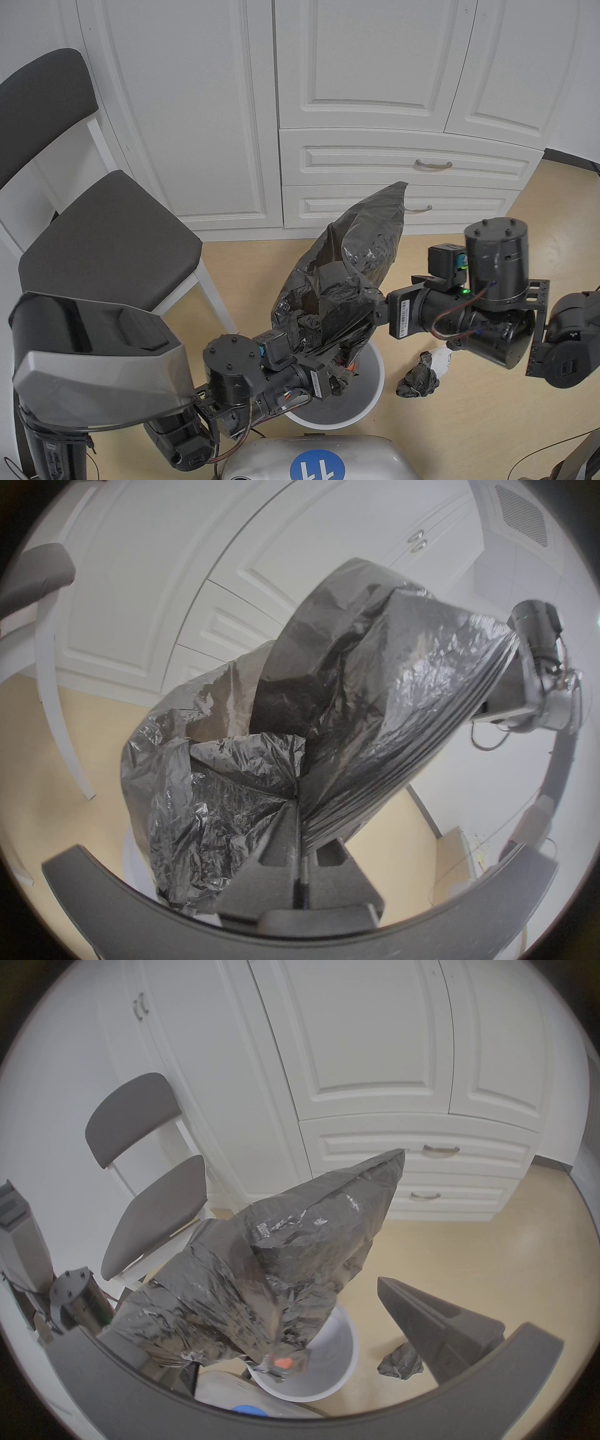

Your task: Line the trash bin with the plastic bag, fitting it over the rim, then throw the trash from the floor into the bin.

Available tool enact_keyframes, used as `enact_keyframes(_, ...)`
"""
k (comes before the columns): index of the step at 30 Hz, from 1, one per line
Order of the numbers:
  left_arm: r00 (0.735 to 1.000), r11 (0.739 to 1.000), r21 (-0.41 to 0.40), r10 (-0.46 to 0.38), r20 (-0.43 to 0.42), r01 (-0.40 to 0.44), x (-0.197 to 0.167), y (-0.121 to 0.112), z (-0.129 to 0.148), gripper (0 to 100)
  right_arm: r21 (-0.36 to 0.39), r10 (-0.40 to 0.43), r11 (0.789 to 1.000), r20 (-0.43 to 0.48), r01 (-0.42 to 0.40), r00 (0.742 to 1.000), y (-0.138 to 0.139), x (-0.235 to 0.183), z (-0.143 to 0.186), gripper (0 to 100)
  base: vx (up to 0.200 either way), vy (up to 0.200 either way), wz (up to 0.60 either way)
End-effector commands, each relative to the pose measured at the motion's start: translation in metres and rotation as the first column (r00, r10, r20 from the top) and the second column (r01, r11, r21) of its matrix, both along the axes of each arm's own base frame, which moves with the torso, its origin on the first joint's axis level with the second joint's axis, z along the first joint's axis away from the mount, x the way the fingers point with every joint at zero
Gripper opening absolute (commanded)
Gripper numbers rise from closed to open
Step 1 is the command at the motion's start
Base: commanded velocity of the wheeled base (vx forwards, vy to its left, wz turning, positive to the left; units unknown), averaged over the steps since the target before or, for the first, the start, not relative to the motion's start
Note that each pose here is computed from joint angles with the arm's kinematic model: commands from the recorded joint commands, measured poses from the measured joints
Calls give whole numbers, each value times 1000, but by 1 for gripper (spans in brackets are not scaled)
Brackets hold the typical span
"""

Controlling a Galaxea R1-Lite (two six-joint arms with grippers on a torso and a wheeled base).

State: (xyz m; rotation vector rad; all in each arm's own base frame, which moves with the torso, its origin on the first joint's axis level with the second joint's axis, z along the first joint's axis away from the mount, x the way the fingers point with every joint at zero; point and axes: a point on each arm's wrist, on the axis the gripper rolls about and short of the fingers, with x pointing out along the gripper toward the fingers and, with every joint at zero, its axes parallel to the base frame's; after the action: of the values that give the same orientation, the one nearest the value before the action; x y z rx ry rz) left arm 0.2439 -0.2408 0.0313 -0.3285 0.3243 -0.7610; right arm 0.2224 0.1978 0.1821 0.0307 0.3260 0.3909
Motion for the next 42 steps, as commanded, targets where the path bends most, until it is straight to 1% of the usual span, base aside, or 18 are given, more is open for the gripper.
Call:
enact_keyframes(1,997,997,-42,-69,28,70,-14,16,31,0,27,-15,1000,82,13,997,-28,-18,26,100,0,0,0)
enact_keyframes(2,994,992,-54,-108,32,110,-18,21,38,0,25,-4,1000,90,2,996,-31,-22,28,100,0,0,0)
enact_keyframes(4,990,988,-58,-138,34,140,-21,24,41,0,24,13,1000,97,-15,995,-33,-26,30,100,0,0,0)
enact_keyframes(7,989,988,-54,-142,37,144,-21,25,42,0,13,29,999,98,-30,995,-35,-29,29,100,0,0,0)
enact_keyframes(10,987,988,-12,-152,53,153,-22,27,37,0,-20,68,998,78,-67,995,-30,-34,20,100,0,0,0)
enact_keyframes(14,986,988,9,-154,61,154,-23,29,36,0,23,107,994,127,-111,986,-35,-51,36,100,0,0,0)
enact_keyframes(16,986,988,9,-156,60,156,-22,27,35,0,25,176,983,122,-180,977,-37,-68,38,100,0,0,0)
enact_keyframes(20,985,987,8,-159,61,158,-17,19,29,0,-39,317,948,32,-315,948,-27,-97,27,100,0,0,0)
enact_keyframes(24,985,987,-7,-157,69,158,-17,18,33,0,-74,356,932,0,-355,935,-23,-107,19,100,0,0,0)
enact_keyframes(29,984,987,-24,-156,86,159,-13,14,37,0,-120,419,904,53,-411,906,-35,-125,22,100,0,0,0)
enact_keyframes(30,983,987,-29,-156,94,159,-12,12,38,0,-122,421,904,71,-411,904,-38,-128,24,100,0,0,0)
enact_keyframes(33,981,986,-58,-150,119,158,-7,10,47,0,-90,375,927,148,-365,915,-53,-133,41,100,0,0,0)
enact_keyframes(35,977,982,-78,-157,146,170,-4,6,53,0,-49,306,952,199,-302,931,-66,-129,55,100,0,0,0)
enact_keyframes(36,976,982,-80,-160,148,173,-4,5,54,0,-49,300,954,202,-296,932,-67,-128,56,100,0,0,0)
enact_keyframes(37,968,975,-92,-186,170,203,-1,0,58,0,-23,205,978,234,-205,950,-83,-119,66,100,0,0,0)
enact_keyframes(39,952,958,-93,-252,172,270,-2,-4,60,0,-3,149,988,253,-153,956,-95,-111,75,100,0,0,0)
enact_keyframes(41,935,940,-93,-311,170,330,-3,-4,60,0,11,122,992,259,-129,958,-108,-102,78,100,0,0,0)
enact_keyframes(42,928,932,-94,-330,174,349,-2,-4,61,0,14,115,992,257,-123,959,-115,-97,78,0,0,0,0)
